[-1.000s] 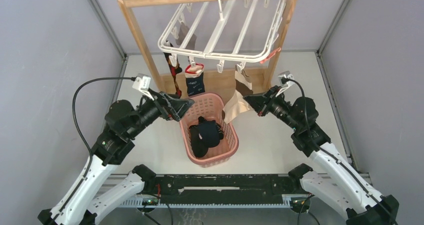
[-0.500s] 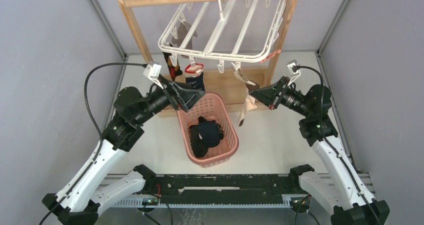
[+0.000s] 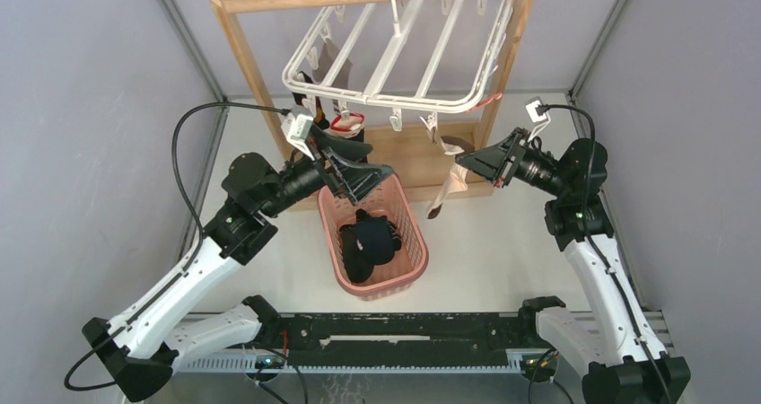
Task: Remove the socks clipped to the hanger
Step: Remove the sock from the hanger.
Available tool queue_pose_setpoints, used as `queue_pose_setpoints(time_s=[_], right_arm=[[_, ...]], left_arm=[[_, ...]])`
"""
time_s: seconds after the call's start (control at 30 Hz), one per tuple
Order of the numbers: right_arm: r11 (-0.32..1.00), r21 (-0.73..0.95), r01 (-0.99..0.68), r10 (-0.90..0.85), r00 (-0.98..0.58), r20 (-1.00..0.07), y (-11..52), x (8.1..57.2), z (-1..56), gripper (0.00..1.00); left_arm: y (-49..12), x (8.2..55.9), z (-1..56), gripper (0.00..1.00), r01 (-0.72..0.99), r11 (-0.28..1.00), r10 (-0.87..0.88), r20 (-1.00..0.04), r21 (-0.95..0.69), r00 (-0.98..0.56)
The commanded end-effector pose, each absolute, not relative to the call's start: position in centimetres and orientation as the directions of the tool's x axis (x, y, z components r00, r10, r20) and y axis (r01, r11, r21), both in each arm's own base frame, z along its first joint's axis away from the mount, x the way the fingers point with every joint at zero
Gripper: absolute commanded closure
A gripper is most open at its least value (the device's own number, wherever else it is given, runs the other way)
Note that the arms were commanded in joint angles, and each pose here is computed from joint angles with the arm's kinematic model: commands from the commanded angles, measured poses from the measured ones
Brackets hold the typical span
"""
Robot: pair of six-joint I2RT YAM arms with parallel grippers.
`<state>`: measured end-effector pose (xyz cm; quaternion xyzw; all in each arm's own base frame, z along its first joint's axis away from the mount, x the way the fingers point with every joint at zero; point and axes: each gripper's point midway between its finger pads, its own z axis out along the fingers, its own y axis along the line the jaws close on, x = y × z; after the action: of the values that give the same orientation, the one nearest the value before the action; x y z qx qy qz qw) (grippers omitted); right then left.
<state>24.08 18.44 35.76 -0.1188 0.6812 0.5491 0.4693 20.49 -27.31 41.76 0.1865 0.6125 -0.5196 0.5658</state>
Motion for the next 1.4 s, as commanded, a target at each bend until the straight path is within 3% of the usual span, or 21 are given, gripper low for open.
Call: queue_pose_setpoints(time_s=[0.0,0.43,0.77,1.37], right_arm=[[0.348,0.625,-0.699,0.354,-0.519,-0.778,18.3,22.8,37.7,1.00],[0.432,0.622,-0.652,0.377,-0.496,-0.782,17.3,22.6,36.5,1.00],[0.588,0.510,-0.628,0.403,-0.319,-0.858,17.0,20.9,37.0,1.00],[0.740,0.270,-0.616,0.222,-0.155,-0.963,21.6,19.3,35.1,1.00]], left_arm=[[-27.7,18.8,46.7,0.00,0.883,0.333,-0.411,-0.894,-0.330,-0.179],[-28.9,17.3,49.3,0.00,0.907,0.284,-0.434,-0.885,-0.310,-0.166],[-28.9,17.3,49.4,0.00,0.900,0.298,-0.440,-0.883,-0.317,-0.165],[-28.1,18.5,50.3,0.00,0.847,0.385,-0.442,-0.879,-0.367,-0.179]])
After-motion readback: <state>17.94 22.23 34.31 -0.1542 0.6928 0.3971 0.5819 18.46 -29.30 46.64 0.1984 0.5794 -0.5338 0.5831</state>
